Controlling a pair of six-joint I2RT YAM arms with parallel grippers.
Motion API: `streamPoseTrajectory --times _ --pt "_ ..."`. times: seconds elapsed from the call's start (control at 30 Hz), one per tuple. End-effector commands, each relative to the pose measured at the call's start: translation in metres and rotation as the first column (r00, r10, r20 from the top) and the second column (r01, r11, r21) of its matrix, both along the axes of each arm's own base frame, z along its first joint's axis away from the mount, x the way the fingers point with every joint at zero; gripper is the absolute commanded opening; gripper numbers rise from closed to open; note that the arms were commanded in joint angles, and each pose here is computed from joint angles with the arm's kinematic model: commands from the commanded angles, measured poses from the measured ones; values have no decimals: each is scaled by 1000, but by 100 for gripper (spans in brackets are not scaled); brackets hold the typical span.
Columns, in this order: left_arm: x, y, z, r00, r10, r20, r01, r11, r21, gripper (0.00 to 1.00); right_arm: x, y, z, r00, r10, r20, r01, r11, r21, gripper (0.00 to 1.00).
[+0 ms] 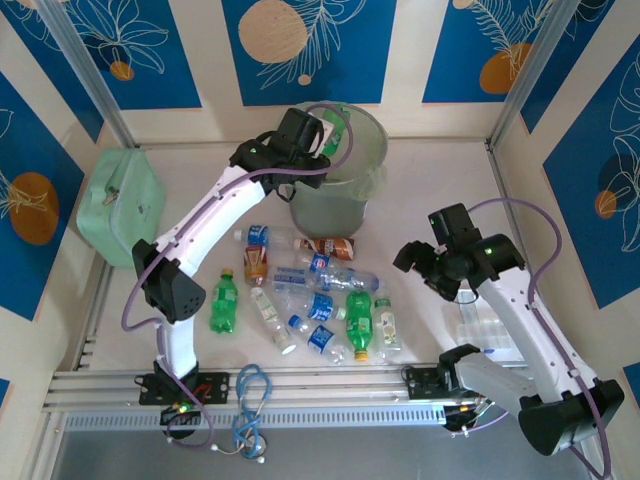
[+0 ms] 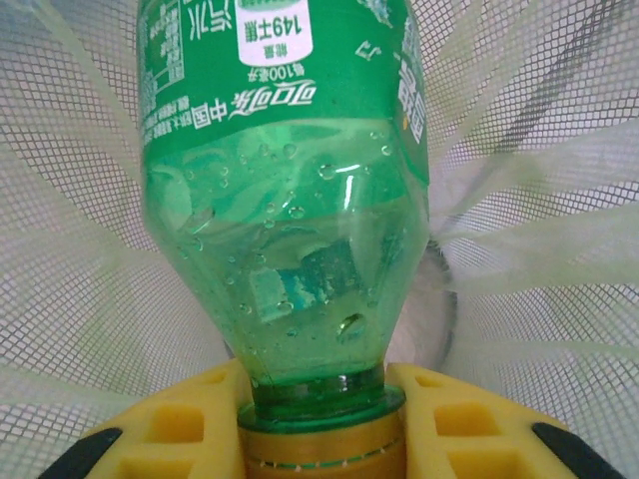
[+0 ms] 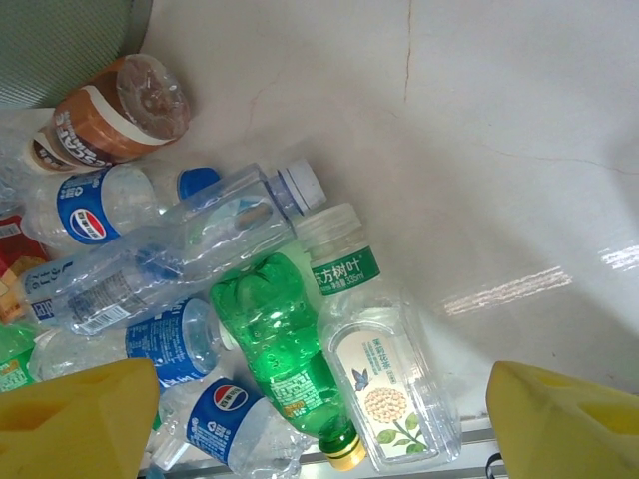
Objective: Put the plastic bottles in the bin
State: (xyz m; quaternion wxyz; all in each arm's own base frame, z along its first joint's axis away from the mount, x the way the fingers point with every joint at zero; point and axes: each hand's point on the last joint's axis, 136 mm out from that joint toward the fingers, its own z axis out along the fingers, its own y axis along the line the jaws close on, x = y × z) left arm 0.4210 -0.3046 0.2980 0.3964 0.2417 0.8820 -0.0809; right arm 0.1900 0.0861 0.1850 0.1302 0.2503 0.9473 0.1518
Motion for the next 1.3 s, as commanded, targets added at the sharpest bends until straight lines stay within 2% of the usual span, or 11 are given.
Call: streamPoseTrajectory --times 0.0,0.13,0.3,0.53,0.77,1.0,1.17,1.27 --pt "2 9 16 999 31 24 -31 999 -12 36 -11 0 -14 998 27 -63 -28 999 -29 86" --pt "0 11 23 999 38 34 -37 999 -22 58 -18 7 -27 991 71 -115 -77 996 -51 85" --pt "-4 14 34 998 37 48 -35 999 -40 69 -31 19 -45 967 156 -202 -174 982 -76 85" --pt "-25 25 68 996 52 69 -43 991 -124 72 -51 33 -73 908 261 -327 -311 944 -110 86" --pt "-74 48 97 994 46 101 -16 958 -285 74 -59 45 -95 868 296 -400 -357 930 -87 87" --pt "-121 63 94 996 13 91 28 895 -446 76 -57 46 -105 845 309 -437 -387 916 -100 87" --pt "-141 59 90 994 -34 102 85 826 -557 77 -56 47 -113 828 310 -468 -402 910 -107 86" --pt "-144 58 81 997 -36 75 72 815 -576 77 -58 47 -117 820 304 -484 -403 908 -113 82"
